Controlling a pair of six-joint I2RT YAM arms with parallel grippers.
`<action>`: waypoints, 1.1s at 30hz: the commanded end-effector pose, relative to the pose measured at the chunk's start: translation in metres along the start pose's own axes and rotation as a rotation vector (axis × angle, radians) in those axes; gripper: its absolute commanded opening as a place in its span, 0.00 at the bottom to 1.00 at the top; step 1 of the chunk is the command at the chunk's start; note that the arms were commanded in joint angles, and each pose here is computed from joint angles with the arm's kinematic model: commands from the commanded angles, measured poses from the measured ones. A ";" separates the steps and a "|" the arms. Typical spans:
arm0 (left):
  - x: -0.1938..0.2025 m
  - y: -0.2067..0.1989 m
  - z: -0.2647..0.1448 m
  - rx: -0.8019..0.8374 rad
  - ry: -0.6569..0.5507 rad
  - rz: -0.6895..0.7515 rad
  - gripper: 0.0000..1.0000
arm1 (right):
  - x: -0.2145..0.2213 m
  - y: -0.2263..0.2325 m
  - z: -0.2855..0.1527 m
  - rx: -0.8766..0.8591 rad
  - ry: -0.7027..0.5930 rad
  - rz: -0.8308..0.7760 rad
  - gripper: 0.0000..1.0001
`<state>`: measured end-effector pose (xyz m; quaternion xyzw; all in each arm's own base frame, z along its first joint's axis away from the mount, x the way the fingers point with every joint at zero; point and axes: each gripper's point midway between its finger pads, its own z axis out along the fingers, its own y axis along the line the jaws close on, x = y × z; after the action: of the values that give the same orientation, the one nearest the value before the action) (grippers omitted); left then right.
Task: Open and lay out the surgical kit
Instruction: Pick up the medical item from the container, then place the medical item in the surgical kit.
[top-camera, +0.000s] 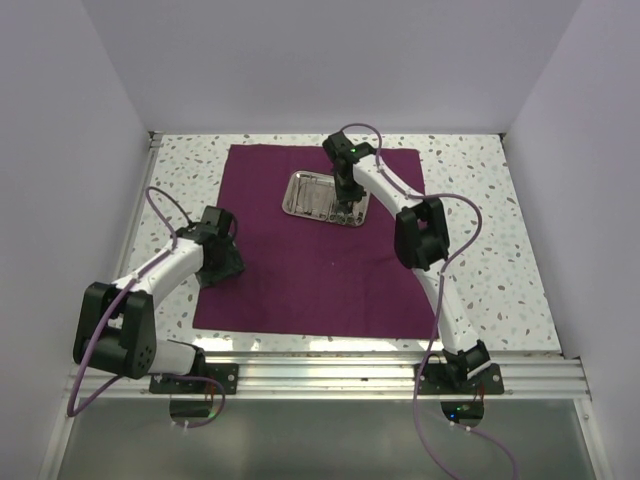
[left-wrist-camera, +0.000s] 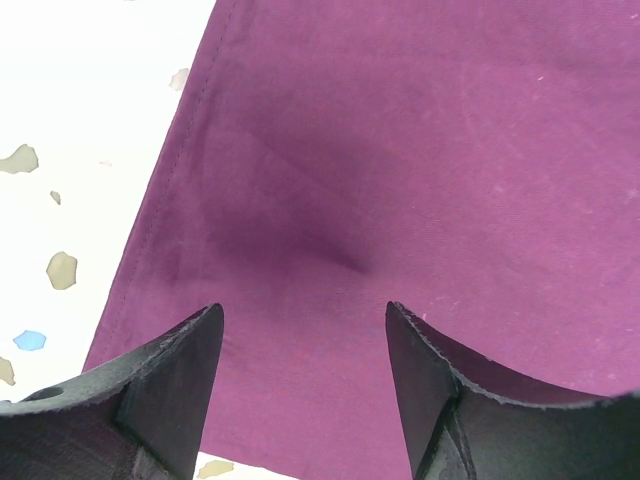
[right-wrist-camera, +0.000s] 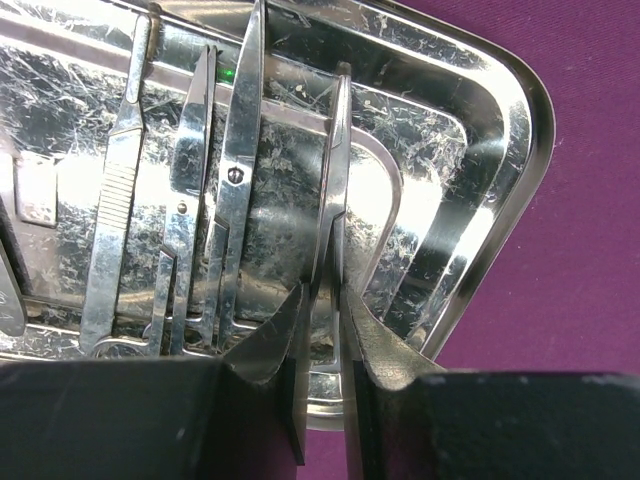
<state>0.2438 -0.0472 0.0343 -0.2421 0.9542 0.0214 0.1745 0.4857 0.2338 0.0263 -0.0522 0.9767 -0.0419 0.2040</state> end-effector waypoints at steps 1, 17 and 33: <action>-0.018 -0.007 -0.008 0.011 -0.046 0.021 0.69 | 0.031 0.000 0.015 0.003 0.102 -0.039 0.00; -0.102 -0.094 -0.026 0.161 -0.190 0.067 0.66 | 0.001 -0.040 -0.145 -0.052 -0.159 0.023 0.00; -0.136 -0.294 -0.033 0.380 -0.235 0.240 0.66 | 0.234 -0.076 -0.123 -0.121 0.187 0.135 0.00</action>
<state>0.4705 -0.2313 0.1147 -0.1007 0.9385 -0.0961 0.3158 0.2215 0.1182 0.0469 -0.0209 0.9966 -0.0316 0.0728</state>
